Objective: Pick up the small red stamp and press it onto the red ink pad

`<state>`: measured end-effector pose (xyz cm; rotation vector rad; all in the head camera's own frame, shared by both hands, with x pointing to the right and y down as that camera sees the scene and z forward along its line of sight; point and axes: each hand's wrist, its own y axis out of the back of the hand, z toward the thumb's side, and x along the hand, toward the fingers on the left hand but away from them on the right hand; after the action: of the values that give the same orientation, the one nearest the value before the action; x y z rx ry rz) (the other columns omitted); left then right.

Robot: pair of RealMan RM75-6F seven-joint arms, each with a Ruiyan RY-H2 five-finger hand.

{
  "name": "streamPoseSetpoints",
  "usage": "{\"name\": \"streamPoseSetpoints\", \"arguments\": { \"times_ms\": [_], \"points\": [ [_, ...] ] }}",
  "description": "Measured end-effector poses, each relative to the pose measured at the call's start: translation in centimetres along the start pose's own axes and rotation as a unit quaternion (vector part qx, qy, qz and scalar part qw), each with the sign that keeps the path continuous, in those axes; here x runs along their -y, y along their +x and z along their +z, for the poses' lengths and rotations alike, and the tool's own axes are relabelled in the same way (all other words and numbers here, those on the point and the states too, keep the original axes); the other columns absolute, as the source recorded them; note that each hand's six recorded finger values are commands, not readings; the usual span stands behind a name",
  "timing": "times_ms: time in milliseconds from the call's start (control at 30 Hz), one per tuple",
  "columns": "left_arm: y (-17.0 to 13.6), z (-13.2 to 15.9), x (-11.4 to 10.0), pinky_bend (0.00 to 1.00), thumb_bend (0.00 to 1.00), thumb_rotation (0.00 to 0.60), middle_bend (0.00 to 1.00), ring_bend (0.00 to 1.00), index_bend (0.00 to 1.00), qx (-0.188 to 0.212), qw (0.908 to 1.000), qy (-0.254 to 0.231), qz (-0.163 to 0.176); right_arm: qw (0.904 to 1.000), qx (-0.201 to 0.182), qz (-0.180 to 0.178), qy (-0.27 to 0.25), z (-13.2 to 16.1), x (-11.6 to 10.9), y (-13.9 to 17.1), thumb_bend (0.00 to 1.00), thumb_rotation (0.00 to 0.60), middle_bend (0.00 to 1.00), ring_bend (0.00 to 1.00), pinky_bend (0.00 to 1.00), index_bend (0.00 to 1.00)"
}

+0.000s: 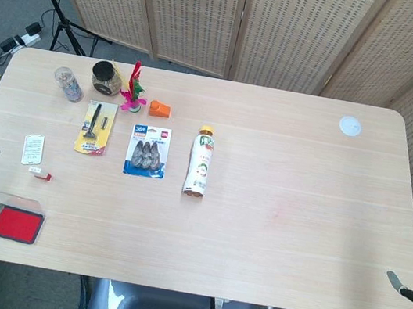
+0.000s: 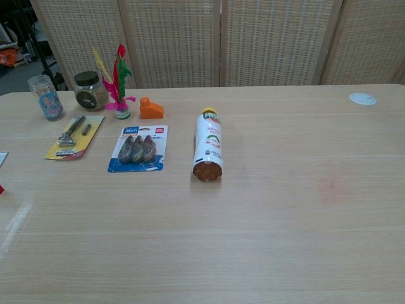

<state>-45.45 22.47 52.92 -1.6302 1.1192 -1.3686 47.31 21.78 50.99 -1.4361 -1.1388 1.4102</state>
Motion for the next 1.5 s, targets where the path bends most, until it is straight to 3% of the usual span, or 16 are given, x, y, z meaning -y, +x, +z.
{"name": "streamPoseSetpoints", "arguments": {
  "times_ms": [467, 500, 533, 567, 600, 633, 667, 733, 933, 1067, 1233, 1500],
  "points": [
    [0.1, -0.1, 0.0, 0.0, 0.21, 0.6, 0.02, 0.0, 0.0, 0.001, 1.0, -0.002, -0.002, 0.9999, -0.002, -0.001, -0.012, 0.0, 0.0, 0.0, 0.0, 0.6, 0.0, 0.0, 0.0, 0.0],
    [0.3, -0.2, 0.1, 0.01, 0.21, 0.6, 0.08, 0.03, 0.0, 0.0, 1.0, -0.002, -0.003, 0.9999, -0.002, -0.001, -0.013, 0.0, 0.0, 0.0, 0.0, 0.6, 0.0, 0.0, 0.0, 0.0],
    [0.4, -0.3, 0.2, 0.08, 0.21, 0.6, 0.23, 0.14, 0.0, -0.001, 1.0, -0.002, -0.004, 0.9999, -0.002, -0.001, -0.014, 0.0, 0.0, 0.0, 0.0, 0.6, 0.0, 0.0, 0.0, 0.0],
    [0.5, -0.4, 0.4, 0.22, 0.21, 0.6, 0.44, 0.3, 0.0, -0.003, 1.0, -0.002, -0.006, 0.9999, -0.003, 0.0, -0.015, 0.0, 0.0, 0.0, 0.0, 0.6, 0.0, 0.0, 0.0, 0.0],
    [0.8, -0.6, 0.6, 0.34, 0.21, 0.6, 0.59, 0.44, 0.0, -0.006, 0.9999, -0.002, -0.011, 0.9999, -0.003, -0.001, -0.015, 0.0, 0.0, 0.0, 0.0, 0.6, 0.0, 0.0, 0.0, 0.0],
    [1.0, -0.8, 0.8, 0.54, 0.21, 0.6, 0.77, 0.63, 0.0, -0.01, 0.9998, -0.003, -0.015, 0.9999, -0.003, -0.001, -0.016, 0.1, 0.0, 0.0, 0.0, 0.6, 0.0, 0.0, 0.0, 0.0],
    [1.2, -1.0, 1.0, 0.7, 0.21, 0.6, 0.89, 0.77, 0.0, -0.013, 0.9997, -0.004, -0.019, 0.9998, -0.003, -0.001, -0.017, 0.1, -0.1, 0.0, 0.0, 0.6, 0.0, 0.0, 0.0, 0.0],
    [1.9, -1.4, 1.5, 0.87, 0.21, 0.6, 0.99, 0.9, 0.0, -0.021, 0.9994, -0.008, -0.028, 0.9998, -0.003, -0.002, -0.019, 0.0, -0.1, -0.1, 0.0, 0.6, 0.0, 0.0, 0.0, 0.0],
    [4.0, -2.3, 3.3, 0.9, 0.22, 0.6, 1.0, 0.93, 0.02, -0.042, 0.9965, -0.012, -0.072, 0.9997, 0.003, -0.001, -0.024, -0.1, 0.1, -0.3, 0.0, 0.6, 0.0, 0.0, 0.0, 0.0],
    [6.3, -2.1, 4.4, 0.9, 0.22, 0.6, 1.0, 0.94, 0.17, -0.043, 0.9934, -0.013, -0.105, 0.9997, 0.004, -0.001, -0.025, -0.1, 0.2, -0.5, 0.0, 0.6, 0.0, 0.0, 0.0, 0.0],
    [9.5, -2.1, 5.5, 0.95, 0.25, 0.6, 1.0, 0.96, 0.28, -0.039, 0.9894, -0.015, -0.139, 0.9997, 0.008, 0.001, -0.025, -0.3, 0.3, -0.6, 0.0, 0.6, 0.0, 0.0, 0.0, 0.0],
    [13.2, -2.3, 7.6, 0.96, 0.25, 0.6, 1.0, 0.96, 0.42, -0.043, 0.9814, -0.012, -0.187, 0.9996, 0.013, 0.005, -0.024, -0.5, 0.6, -0.8, 0.0, 0.6, 0.0, 0.0, 0.0, 0.0]
  ]
}}
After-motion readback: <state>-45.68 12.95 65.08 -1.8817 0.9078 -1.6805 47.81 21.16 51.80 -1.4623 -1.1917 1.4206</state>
